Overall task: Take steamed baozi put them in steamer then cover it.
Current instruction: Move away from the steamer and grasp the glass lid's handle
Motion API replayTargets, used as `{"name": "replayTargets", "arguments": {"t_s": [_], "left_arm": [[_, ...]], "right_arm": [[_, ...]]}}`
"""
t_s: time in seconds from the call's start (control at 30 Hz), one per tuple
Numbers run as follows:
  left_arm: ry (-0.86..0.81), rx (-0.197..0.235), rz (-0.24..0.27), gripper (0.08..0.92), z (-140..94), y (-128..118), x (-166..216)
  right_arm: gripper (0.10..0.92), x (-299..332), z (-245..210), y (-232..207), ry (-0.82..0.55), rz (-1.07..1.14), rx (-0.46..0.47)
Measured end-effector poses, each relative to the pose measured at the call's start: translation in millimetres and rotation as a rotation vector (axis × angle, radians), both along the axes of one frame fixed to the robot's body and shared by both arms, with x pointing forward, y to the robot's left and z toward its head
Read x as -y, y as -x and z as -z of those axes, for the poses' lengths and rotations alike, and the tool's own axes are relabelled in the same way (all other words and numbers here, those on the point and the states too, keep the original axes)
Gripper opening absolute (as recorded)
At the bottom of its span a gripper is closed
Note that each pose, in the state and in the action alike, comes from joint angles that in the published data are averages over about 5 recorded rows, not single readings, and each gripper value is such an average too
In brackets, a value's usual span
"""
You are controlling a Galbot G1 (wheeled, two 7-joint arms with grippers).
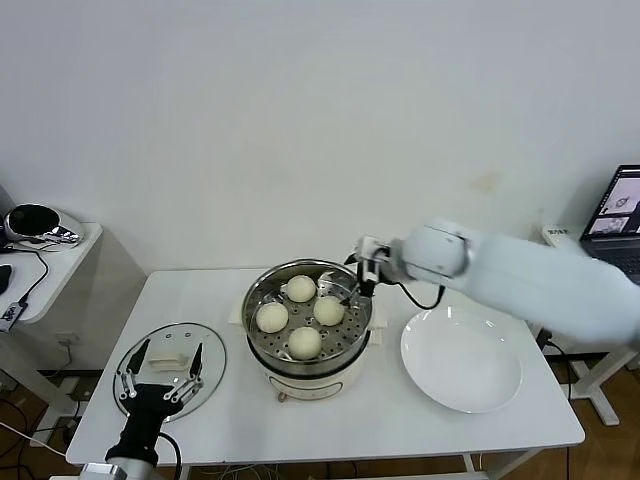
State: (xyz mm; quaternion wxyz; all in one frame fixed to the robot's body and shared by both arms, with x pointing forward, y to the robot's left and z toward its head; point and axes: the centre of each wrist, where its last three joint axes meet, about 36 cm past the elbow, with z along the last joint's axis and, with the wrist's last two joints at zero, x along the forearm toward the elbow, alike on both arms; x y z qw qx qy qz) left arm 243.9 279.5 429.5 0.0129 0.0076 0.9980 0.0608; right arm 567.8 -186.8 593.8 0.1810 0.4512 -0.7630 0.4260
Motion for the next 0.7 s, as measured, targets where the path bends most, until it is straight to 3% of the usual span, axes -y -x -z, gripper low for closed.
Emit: {"name": "replayTargets", "arguments": {"t_s": [0.47,0.7], "left_arm": [[-0.023,-0.048,-0.062,0.823,24.0,6.0,-1.0],[-0.202,-0.062,-0.104,0.823,43.6,1.5,-14.9]], "right_arm": [[0.823,45.9,87.9,71.5,-0.684,0.112,0.413],[0.823,81.6,145.0,123.7,-0.904,0.377,0.543]]}}
